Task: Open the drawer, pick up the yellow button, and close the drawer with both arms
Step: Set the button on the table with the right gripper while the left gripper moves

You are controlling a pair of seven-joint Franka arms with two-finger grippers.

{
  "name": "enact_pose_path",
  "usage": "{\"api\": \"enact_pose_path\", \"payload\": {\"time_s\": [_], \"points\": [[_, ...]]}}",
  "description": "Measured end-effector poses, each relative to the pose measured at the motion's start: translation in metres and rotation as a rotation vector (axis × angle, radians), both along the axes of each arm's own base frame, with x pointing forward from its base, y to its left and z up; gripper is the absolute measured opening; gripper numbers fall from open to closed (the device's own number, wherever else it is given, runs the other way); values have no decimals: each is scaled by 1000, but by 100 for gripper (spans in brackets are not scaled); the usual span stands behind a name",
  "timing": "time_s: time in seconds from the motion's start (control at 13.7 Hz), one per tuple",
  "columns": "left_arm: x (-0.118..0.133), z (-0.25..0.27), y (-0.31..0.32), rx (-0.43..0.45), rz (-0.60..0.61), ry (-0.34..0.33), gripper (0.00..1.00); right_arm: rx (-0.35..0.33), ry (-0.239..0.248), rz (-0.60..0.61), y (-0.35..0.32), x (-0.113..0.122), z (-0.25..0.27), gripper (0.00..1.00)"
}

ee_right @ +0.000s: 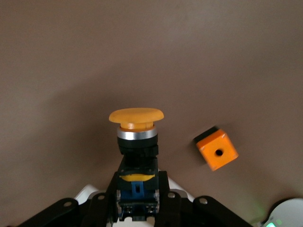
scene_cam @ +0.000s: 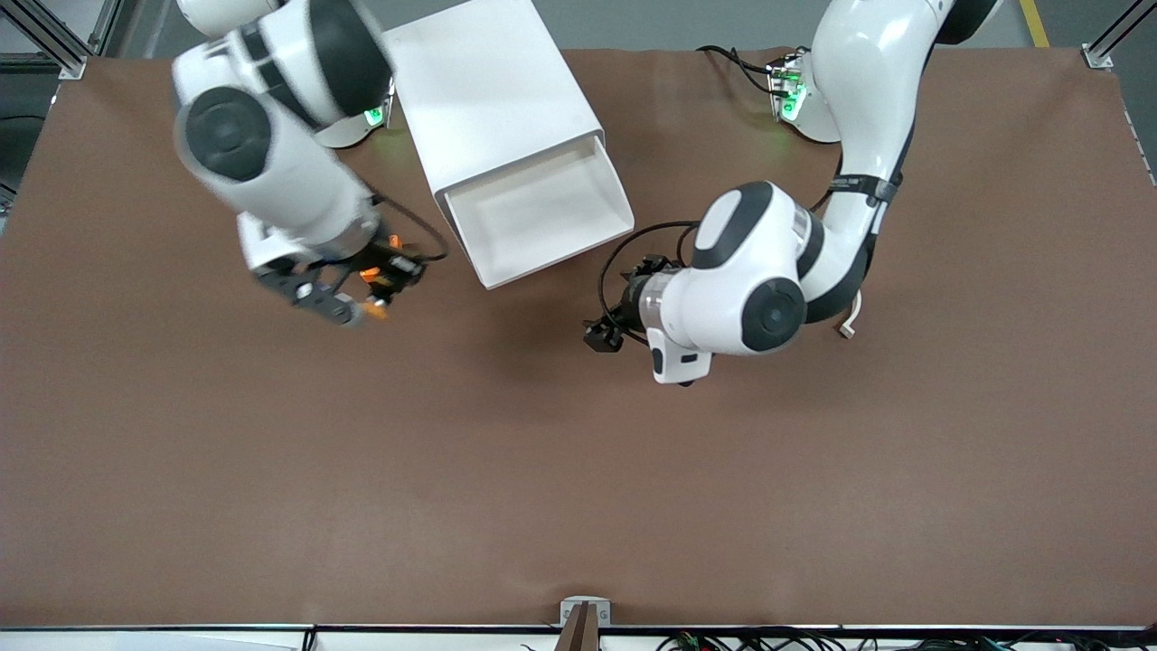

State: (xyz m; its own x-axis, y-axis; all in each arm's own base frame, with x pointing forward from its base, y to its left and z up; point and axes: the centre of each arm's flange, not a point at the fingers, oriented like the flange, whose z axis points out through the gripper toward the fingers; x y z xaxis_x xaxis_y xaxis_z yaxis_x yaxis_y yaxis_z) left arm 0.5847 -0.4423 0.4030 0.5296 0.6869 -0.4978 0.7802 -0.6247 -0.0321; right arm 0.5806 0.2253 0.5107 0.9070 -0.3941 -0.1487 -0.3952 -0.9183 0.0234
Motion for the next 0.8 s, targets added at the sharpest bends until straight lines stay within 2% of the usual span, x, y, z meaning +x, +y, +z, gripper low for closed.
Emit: {"api": "enact_pose_path", "payload": {"time_s": [0.22,0.44,0.59,0.8], "points": [[-15,-5,-21,89,-66,-117,100,3,-24,132,-114,35,-32,34],[-23,-10,-32,181,-131,-221,100,19,-54,217,-211,54,-78,34],[-30,-11,-41,236,-179,-283,100,14,-76,240,-256,62,-121,34],[-49,-12,-62,281,-246,-335,100,3,-90,248,-292,70,-195,34]]}}
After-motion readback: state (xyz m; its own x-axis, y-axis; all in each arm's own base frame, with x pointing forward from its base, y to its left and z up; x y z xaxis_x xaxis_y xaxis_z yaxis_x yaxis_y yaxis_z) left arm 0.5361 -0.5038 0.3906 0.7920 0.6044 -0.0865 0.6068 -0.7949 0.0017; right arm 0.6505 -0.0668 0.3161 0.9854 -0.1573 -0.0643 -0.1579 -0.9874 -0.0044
